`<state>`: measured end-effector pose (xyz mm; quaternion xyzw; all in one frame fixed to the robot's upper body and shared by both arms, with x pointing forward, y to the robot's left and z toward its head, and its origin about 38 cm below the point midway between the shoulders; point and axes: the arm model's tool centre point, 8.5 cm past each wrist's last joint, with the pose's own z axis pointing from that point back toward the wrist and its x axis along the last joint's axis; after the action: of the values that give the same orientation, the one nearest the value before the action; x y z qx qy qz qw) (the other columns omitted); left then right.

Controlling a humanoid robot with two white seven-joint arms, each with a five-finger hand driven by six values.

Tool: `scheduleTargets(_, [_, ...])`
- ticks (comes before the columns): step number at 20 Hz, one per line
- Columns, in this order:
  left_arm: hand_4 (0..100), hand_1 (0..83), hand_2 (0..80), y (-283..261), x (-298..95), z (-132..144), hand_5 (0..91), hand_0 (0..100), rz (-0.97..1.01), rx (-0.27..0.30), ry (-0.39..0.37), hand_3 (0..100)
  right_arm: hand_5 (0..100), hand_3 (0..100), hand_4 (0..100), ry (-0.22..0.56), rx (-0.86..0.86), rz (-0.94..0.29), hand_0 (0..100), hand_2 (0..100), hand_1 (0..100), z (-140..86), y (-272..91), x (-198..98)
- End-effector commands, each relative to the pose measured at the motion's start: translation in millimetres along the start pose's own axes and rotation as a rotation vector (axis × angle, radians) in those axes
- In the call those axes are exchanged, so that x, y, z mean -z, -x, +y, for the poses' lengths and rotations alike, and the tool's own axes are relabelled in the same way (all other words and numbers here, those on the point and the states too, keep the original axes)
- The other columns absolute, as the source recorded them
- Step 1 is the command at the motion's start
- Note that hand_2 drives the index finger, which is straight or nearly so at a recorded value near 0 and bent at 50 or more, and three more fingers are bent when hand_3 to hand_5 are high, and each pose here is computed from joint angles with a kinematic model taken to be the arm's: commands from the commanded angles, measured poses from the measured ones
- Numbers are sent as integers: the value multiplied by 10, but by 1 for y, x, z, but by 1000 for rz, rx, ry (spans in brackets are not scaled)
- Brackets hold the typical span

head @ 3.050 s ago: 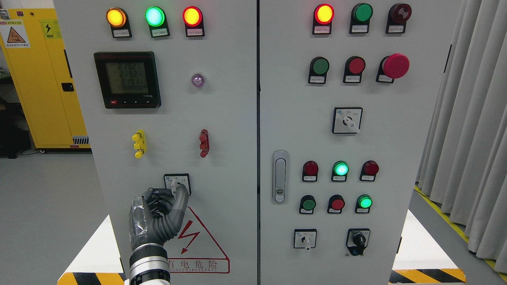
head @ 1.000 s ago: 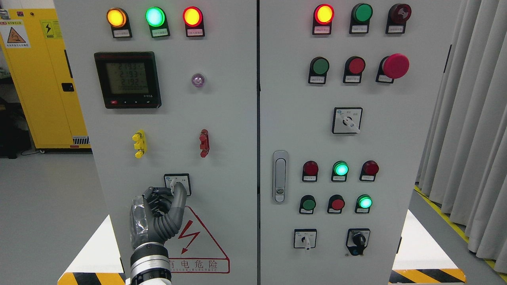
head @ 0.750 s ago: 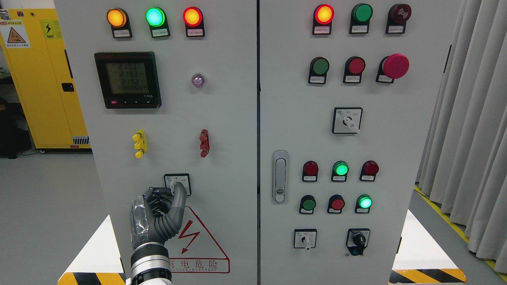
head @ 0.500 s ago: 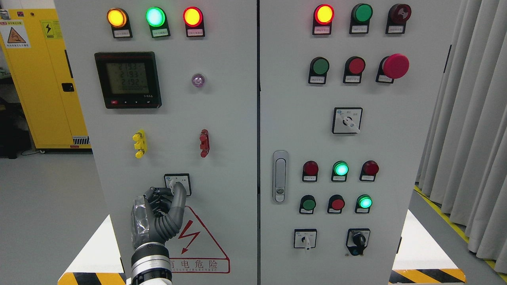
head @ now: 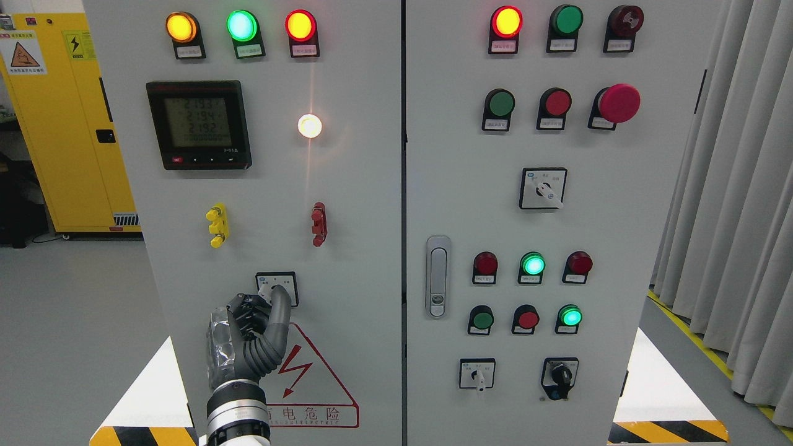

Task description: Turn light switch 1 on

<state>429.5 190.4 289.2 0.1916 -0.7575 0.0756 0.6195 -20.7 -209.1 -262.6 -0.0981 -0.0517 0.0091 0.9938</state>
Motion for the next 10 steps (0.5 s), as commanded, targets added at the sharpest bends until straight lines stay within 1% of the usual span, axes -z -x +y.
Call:
scheduleTargets(1, [935,463,612,-1,1,0,893,677,-6,-2,-1,938,0,0,0,3,28,8,0,40,500,0,1,0])
scheduleTargets(3, [935,449,612,-1,1,0,893,676,-6,-2,-1,939,0,0,0,2,28,8,0,40,500,0,1,0])
scheduleTargets(10, [935,439,612,-1,1,0,892,560,-6,-2,-1,939,0,0,0,2,28,8,0,40,500,0,1,0])
